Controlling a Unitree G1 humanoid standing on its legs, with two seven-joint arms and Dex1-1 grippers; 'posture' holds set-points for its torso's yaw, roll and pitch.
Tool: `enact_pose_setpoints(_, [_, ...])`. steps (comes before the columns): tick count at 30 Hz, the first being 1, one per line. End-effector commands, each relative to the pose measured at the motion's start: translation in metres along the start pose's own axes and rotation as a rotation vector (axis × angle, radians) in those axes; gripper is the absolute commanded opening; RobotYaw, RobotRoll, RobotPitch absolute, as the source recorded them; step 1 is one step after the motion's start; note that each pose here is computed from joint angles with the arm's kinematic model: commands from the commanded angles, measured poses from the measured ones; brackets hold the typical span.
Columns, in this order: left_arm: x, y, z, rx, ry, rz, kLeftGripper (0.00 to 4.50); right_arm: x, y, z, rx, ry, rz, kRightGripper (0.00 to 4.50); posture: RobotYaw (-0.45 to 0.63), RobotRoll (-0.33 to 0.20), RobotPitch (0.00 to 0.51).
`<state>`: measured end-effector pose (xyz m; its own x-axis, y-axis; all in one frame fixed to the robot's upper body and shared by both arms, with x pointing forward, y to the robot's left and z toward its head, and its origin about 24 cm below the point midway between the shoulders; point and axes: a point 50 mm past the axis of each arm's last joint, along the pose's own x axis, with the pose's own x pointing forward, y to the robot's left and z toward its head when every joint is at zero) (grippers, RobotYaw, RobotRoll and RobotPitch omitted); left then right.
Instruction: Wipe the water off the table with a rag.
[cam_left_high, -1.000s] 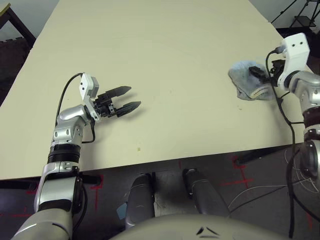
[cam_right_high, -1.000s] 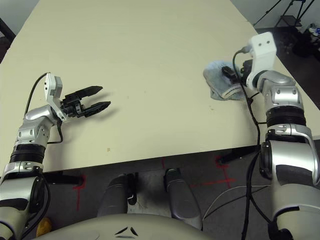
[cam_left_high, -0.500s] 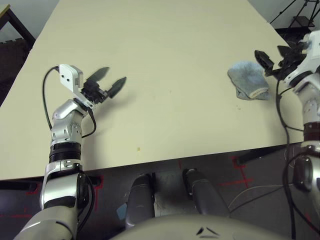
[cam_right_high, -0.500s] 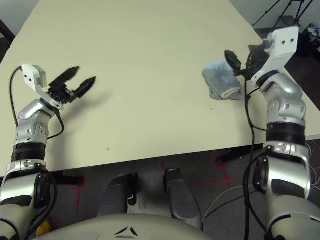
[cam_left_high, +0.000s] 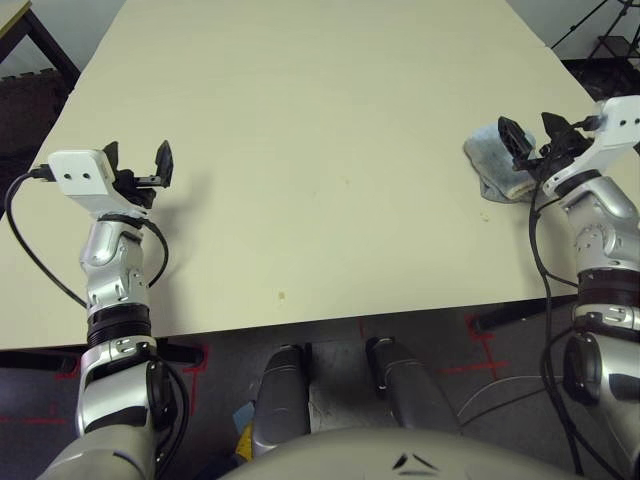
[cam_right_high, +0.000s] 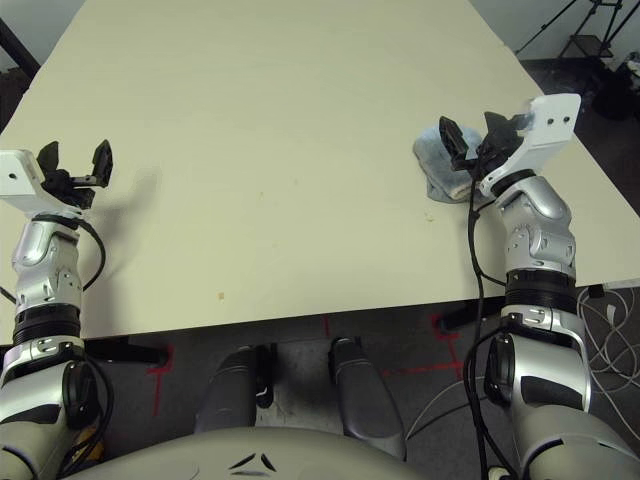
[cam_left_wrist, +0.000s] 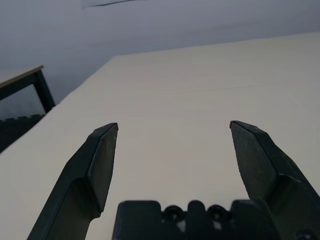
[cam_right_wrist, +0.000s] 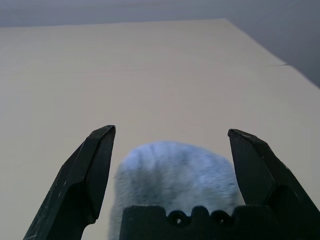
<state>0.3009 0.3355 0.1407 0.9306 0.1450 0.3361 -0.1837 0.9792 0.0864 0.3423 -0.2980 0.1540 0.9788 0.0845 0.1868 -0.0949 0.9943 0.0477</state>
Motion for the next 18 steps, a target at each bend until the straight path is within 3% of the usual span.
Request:
enact_pose_setpoints(1, [-0.002,0.004,-0.003,0.023,0.012,0.013,4.50,-0.003,-0.014,0.003,-0.029,-0.021,-0.076,4.49,-0.06,0.000,0.212])
enact_pose_setpoints(18, [0.010,-0.010,-0.009,0.021,0.028,-0.056,4.50,-0.011,-0.041,0.023,-0.104,-0.118,-0.205,4.49,-0.10,0.000,0.199])
